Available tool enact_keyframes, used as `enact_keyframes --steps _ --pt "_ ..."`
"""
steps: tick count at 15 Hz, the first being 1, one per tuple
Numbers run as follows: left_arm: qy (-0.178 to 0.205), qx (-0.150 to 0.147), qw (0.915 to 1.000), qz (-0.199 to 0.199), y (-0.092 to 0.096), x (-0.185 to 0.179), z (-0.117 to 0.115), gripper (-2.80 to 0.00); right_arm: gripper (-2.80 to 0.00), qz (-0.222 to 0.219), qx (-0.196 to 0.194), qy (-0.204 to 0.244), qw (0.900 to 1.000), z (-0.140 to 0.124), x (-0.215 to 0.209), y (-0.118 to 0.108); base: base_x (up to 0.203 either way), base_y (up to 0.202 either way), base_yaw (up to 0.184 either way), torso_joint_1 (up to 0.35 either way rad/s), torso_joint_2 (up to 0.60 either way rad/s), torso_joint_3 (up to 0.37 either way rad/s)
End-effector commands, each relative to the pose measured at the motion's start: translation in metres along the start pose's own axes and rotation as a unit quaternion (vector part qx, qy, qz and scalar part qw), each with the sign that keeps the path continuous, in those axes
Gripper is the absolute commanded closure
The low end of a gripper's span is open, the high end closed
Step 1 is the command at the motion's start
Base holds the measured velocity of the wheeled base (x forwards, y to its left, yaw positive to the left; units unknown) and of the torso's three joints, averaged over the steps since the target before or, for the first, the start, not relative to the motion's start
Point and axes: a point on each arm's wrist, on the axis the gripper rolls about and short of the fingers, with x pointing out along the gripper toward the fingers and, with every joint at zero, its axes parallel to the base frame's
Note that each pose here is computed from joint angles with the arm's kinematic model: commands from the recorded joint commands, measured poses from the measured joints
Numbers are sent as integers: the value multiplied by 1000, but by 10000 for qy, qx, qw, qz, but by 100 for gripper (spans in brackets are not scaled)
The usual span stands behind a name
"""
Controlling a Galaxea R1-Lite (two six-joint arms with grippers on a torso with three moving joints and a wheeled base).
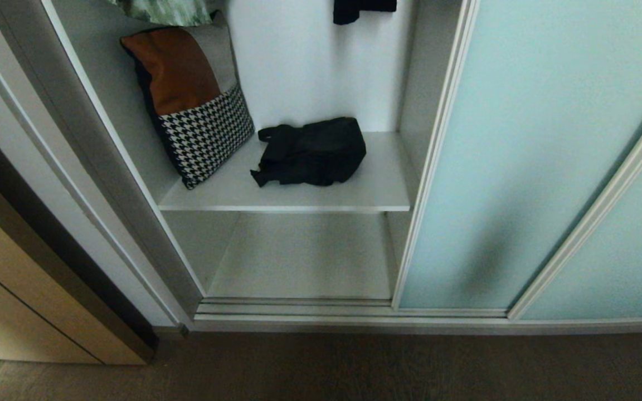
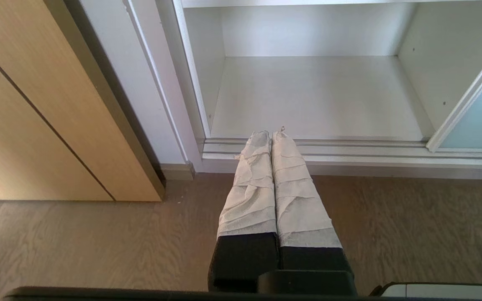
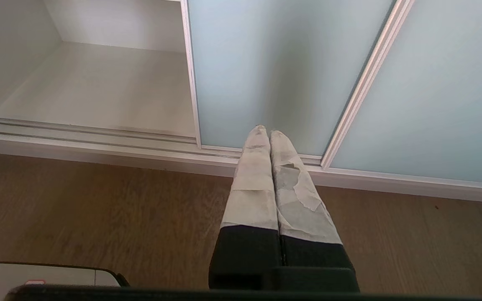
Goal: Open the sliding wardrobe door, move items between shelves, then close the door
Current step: Place the bag on the lower shelf
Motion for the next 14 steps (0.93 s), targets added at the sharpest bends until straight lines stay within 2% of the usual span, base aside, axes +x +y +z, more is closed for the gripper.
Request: enact_keyframes --steps 1,14 --pt "21 8 10000 5 0 0 0 0 0 13 -4 -11 10000 0 0 0 0 0 0 0 0 0" --pt "29 8 10000 12 0 0 0 0 0 12 -2 -11 10000 0 0 0 0 0 0 0 0 0"
